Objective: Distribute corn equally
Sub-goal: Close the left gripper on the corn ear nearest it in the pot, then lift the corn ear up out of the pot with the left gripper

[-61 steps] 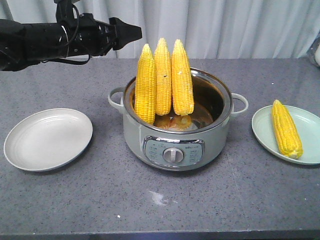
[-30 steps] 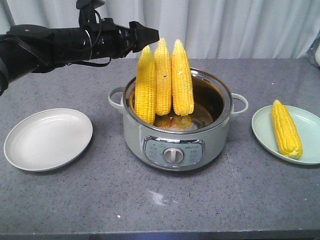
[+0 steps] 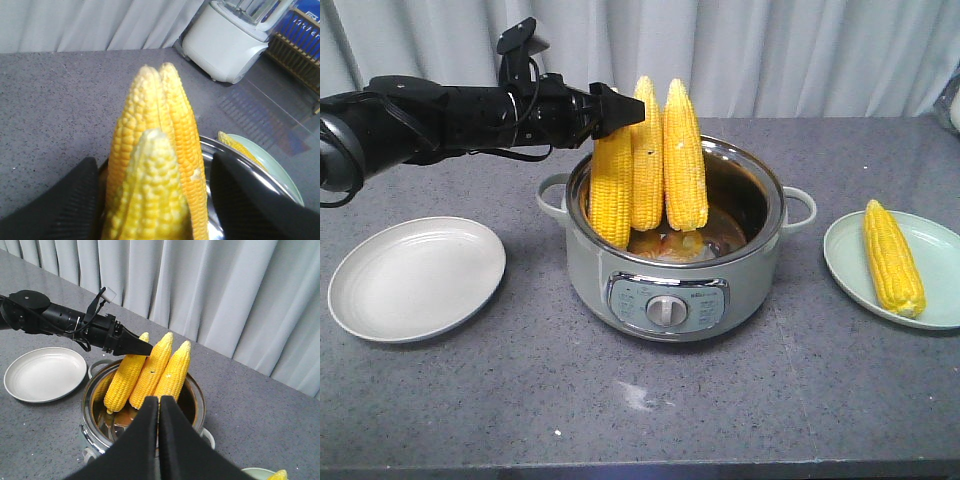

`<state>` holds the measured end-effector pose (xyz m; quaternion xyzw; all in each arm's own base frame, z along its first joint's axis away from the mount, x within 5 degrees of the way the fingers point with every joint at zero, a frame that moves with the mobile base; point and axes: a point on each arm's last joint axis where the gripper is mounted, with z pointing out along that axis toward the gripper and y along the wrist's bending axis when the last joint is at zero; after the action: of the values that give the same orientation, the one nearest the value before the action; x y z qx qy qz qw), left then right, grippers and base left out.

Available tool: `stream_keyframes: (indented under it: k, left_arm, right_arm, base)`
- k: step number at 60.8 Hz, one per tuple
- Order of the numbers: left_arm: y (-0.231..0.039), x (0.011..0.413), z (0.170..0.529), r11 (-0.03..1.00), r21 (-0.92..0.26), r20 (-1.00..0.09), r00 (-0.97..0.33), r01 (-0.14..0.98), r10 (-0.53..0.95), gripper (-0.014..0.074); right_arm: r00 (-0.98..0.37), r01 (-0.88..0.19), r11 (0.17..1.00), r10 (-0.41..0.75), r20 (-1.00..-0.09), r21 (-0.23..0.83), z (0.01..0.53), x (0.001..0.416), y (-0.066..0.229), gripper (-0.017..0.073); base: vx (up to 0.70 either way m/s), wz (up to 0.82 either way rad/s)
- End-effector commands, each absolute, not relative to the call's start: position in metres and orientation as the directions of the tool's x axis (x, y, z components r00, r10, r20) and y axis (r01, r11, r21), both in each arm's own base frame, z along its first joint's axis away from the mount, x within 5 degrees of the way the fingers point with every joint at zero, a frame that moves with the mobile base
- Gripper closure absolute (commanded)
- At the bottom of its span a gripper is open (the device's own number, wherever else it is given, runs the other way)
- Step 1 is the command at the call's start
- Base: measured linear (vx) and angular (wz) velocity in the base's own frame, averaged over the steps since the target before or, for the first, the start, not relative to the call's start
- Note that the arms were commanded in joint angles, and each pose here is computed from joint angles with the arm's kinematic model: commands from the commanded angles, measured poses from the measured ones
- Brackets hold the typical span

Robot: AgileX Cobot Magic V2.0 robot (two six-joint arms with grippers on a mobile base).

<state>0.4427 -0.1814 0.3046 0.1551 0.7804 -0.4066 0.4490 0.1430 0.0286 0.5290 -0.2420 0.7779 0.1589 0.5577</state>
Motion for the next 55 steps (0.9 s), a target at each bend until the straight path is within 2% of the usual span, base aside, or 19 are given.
stream_keyframes:
  k: [1,15,19,30,37,46,55]
  left_arm:
    - [-0.183,0.431,0.344,0.584,-0.485,-0.855,-0.492,0.652,-0.161,0.0242]
    - [-0.184,0.424,0.350,0.552,-0.478,-0.860,-0.492,0.683,-0.136,0.0543]
    - [-0.183,0.420,0.358,0.546,-0.470,-0.867,-0.479,0.693,-0.138,0.0603]
    - [-0.177,0.402,0.393,0.548,-0.424,-0.899,-0.406,0.721,-0.162,0.0602]
    - [-0.168,0.380,0.426,0.571,-0.338,-0.939,-0.313,0.748,-0.144,0.0602]
    - [-0.145,0.346,0.471,0.586,-0.203,-0.979,-0.164,0.785,-0.120,0.0602]
    - [-0.113,0.321,0.504,0.630,-0.136,-0.989,-0.063,0.764,-0.137,0.0602]
  right_arm:
    - [-0.232,-0.577,0.816,-0.196,-0.953,-0.027,0.536,0.135,0.033,0.0564]
    - [-0.232,-0.577,0.816,-0.196,-0.953,-0.027,0.536,0.135,0.033,0.0564]
    - [-0.232,-0.577,0.816,-0.196,-0.953,-0.027,0.536,0.135,0.033,0.0564]
    - [-0.232,-0.577,0.816,-0.196,-0.953,-0.027,0.536,0.135,0.033,0.0564]
    - [-0.233,-0.577,0.816,-0.195,-0.953,-0.026,0.536,0.135,0.033,0.0564]
    - [-0.233,-0.577,0.816,-0.195,-0.953,-0.026,0.536,0.135,0.033,0.0564]
    - [-0.233,-0.577,0.816,-0.195,-0.953,-0.026,0.536,0.135,0.033,0.0564]
  base:
    - [0.00,0.00]
    - [0.00,0.00]
    - [0.00,0.00]
    - [0.00,0.00]
    - [0.00,0.00]
    - [0.00,0.00]
    - [0.00,0.00]
